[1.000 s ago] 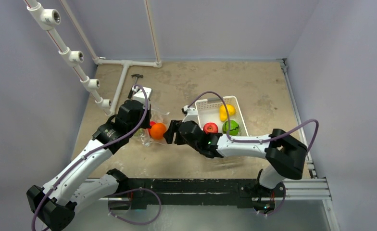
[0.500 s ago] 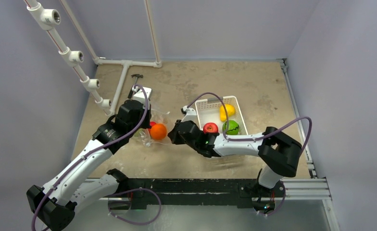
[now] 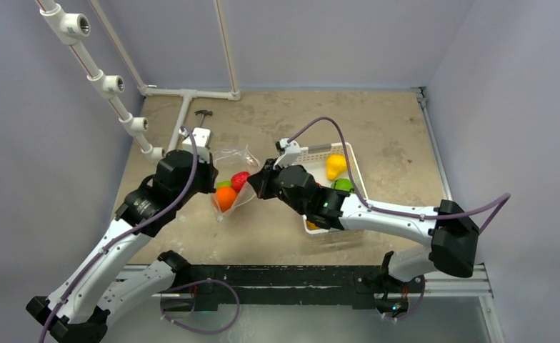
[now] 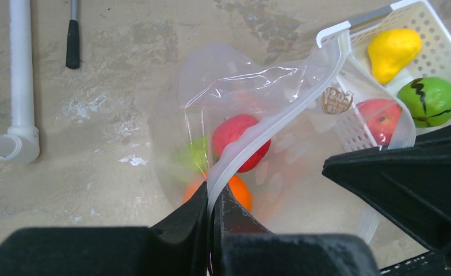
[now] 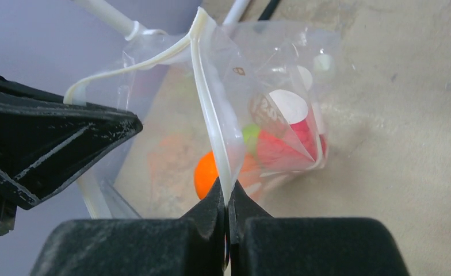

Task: Place the food in the zip-top bag and seal the zipper
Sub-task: Adjust the zipper food storage bag at the center of the board.

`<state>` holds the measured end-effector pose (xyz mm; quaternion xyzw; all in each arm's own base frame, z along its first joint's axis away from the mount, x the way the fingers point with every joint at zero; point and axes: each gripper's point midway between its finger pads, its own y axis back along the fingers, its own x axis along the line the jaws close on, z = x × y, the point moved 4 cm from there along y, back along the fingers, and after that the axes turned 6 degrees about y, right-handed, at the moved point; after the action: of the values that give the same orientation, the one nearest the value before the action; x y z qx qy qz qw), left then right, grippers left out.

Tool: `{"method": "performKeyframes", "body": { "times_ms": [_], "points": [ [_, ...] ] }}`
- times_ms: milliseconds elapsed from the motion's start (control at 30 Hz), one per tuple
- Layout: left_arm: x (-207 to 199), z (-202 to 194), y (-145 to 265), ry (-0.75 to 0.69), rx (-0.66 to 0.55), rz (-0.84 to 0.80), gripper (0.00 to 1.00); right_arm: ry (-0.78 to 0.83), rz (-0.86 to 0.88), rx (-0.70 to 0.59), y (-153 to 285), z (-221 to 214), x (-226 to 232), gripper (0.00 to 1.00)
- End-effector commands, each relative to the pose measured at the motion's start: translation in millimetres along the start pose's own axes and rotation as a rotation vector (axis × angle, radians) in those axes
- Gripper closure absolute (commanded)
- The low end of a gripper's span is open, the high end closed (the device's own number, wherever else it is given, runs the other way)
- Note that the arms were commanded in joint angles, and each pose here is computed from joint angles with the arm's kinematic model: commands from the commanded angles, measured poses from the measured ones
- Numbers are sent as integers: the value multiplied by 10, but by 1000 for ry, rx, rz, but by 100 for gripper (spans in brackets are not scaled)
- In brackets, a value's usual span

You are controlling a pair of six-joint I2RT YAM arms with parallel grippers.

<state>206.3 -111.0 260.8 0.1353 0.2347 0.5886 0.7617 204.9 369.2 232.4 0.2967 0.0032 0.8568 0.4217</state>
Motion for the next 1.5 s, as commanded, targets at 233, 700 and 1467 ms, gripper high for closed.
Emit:
{"method": "performKeyframes", "body": {
  "times_ms": [233, 700, 1467],
  "points": [
    [-142, 156, 495, 50, 44, -116, 100, 165, 110, -39, 419, 746, 406, 100],
    [-329, -512, -340, 215, 200, -145, 100, 152, 33, 98, -124, 306, -448, 100],
    [-458, 19, -172, 268, 47, -194, 100, 168, -47, 4, 26, 679, -469, 100]
  ]
}}
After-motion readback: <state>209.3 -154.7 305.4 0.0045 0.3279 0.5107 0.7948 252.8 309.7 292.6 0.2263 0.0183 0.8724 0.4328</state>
